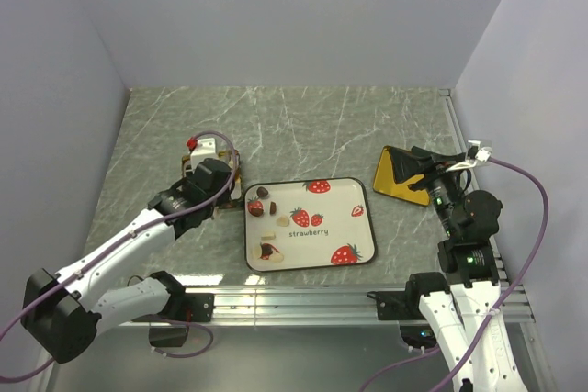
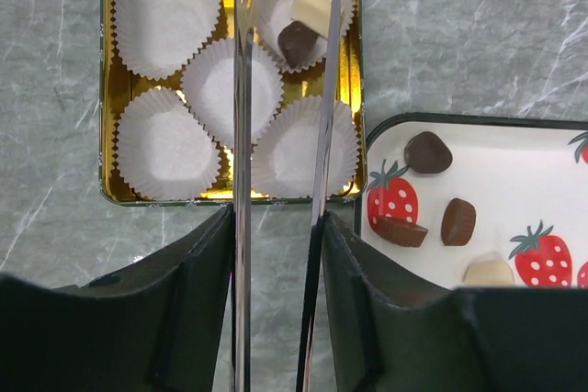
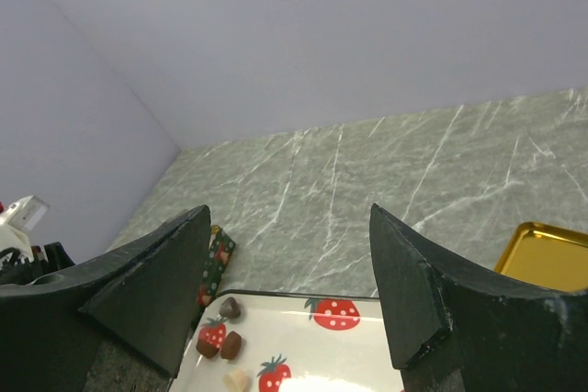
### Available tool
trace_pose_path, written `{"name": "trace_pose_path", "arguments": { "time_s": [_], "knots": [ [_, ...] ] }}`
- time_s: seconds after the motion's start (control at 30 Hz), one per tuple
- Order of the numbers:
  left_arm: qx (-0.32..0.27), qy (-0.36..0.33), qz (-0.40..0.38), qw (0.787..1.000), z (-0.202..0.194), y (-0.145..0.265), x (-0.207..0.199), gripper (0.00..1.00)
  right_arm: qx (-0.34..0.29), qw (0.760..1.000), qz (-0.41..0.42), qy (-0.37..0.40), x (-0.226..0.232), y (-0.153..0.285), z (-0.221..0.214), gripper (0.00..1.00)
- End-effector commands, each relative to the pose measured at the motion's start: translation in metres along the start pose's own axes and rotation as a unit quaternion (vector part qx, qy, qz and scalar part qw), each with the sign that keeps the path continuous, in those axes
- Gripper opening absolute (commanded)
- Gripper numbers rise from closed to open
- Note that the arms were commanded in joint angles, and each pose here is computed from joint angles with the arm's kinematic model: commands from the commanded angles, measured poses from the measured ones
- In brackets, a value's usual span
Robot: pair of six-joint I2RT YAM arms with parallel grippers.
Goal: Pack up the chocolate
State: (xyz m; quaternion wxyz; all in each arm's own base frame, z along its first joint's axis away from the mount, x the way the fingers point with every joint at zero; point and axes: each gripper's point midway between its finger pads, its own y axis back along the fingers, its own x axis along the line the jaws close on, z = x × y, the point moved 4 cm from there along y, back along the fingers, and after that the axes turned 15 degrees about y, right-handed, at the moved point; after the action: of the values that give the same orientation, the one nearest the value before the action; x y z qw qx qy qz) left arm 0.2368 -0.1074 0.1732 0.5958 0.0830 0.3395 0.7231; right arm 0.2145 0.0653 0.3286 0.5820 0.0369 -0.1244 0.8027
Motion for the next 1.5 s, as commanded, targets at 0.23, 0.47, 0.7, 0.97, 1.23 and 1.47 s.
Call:
{"name": "trace_pose_path", "arguments": {
  "time_s": [0.23,0.47,0.7,0.97,1.23,1.47],
  "knots": [
    [-0.023,0.010,-0.025,0.999,0.017,0.003,-0.013,0.43,-0.015,1.000,0.008,0.009,0.002,-0.002,0.006,0.76],
    [-0.030,0.010,-0.058,0.998,0.018,0.018,-0.021,0.41,-0.016,1.000,0.009,0.010,0.002,-0.003,0.006,0.76],
    [-0.012,-0.015,-0.093,0.995,-0.001,0.038,-0.038,0.40,-0.010,1.000,0.007,0.007,0.001,-0.005,0.003,0.76],
    [0.017,-0.030,-0.119,0.992,-0.027,0.052,-0.043,0.40,-0.010,1.000,0.008,0.007,0.001,-0.005,0.003,0.76],
    [0.049,-0.036,-0.104,0.993,-0.055,0.057,-0.037,0.42,-0.009,1.000,0.010,0.005,0.002,-0.004,0.003,0.76],
    [0.073,-0.035,-0.096,0.992,-0.077,0.055,-0.036,0.43,-0.010,1.000,0.016,0.004,0.004,-0.003,0.003,0.76]
  ]
}}
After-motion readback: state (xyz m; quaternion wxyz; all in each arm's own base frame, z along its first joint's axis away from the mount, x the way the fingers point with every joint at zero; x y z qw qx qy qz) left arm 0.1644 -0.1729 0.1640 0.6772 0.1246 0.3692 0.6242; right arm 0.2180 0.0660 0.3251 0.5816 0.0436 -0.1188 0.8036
